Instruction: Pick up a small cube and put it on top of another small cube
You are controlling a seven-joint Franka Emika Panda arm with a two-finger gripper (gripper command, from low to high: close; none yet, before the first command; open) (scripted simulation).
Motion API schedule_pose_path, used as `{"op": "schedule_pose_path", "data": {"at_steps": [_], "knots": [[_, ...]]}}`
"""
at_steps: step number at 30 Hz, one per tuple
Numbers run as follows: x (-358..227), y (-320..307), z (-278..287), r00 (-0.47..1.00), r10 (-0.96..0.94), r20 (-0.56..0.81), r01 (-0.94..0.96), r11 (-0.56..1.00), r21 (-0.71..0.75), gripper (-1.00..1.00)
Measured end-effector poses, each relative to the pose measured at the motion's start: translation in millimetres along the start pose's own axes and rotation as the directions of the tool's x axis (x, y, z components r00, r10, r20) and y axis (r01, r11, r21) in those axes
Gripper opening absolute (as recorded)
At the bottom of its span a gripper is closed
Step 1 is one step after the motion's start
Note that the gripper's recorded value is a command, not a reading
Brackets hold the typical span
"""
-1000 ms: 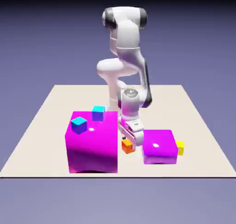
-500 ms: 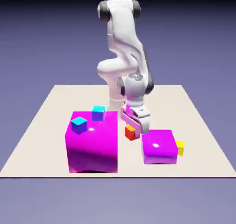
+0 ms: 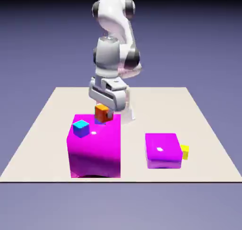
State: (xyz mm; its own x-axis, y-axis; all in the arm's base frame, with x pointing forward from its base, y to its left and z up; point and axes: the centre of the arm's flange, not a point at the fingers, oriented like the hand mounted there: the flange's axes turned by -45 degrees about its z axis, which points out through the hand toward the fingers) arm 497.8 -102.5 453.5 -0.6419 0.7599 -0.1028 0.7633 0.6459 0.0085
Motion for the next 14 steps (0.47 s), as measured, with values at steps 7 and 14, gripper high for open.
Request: {"op": "schedule_pose_path", "data": {"at_steps": [7,14], "knots": [[-42.8,-47.0,-6.7,0.994,-0.066,-0.083,0.066,0.998,0.004,-1.0],[-36.6,-47.4,63.0,0.994,-0.066,-0.084,0.066,0.998,0.002,1.0]]}}
